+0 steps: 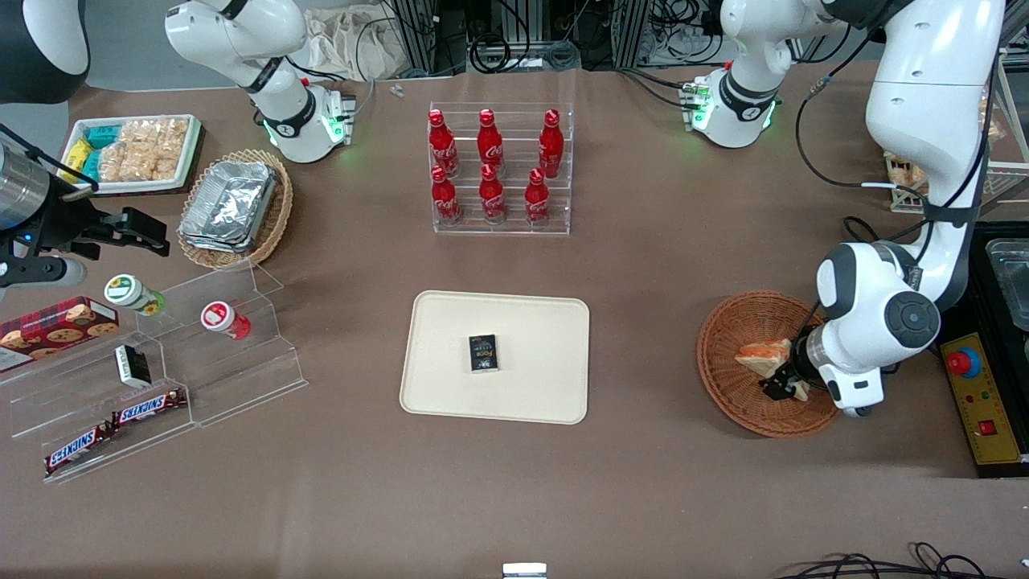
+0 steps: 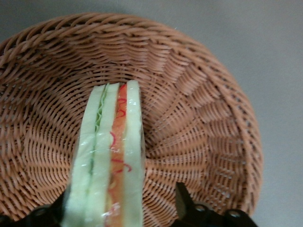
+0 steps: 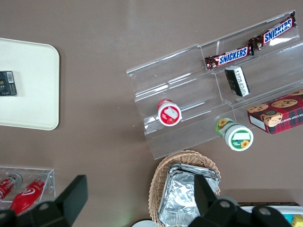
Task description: Place sandwich from basket to tray
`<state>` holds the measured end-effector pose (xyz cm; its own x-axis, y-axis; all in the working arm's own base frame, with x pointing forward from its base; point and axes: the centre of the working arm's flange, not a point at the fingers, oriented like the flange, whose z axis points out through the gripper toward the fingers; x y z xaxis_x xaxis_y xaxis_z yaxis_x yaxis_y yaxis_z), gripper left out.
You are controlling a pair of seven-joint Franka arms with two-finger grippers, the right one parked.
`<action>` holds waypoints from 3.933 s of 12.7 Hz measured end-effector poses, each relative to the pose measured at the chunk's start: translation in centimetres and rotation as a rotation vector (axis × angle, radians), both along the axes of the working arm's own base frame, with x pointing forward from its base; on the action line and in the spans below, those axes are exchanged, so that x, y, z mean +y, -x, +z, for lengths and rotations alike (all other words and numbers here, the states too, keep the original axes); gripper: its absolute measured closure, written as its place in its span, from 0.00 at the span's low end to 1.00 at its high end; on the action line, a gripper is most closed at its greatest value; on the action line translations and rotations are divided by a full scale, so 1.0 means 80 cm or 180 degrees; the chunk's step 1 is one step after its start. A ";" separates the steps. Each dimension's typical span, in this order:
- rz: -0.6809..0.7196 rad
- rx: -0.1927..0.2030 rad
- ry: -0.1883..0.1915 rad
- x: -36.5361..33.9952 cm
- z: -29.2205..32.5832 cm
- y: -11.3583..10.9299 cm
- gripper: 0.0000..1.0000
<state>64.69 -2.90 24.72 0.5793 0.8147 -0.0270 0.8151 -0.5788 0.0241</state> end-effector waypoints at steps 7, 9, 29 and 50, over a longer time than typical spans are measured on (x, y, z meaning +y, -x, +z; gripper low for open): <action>-0.0046 0.0064 -0.0006 -0.013 0.039 -0.014 0.66; -0.0153 0.0144 -0.0014 -0.024 0.104 -0.020 0.71; -0.3170 -0.0017 0.0364 -0.465 0.010 0.027 0.84; -0.2543 0.0018 -0.0122 -0.307 0.225 -0.008 0.00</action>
<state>65.35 -27.45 42.74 0.9881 0.1536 -0.0120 0.1535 -0.9881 -0.0104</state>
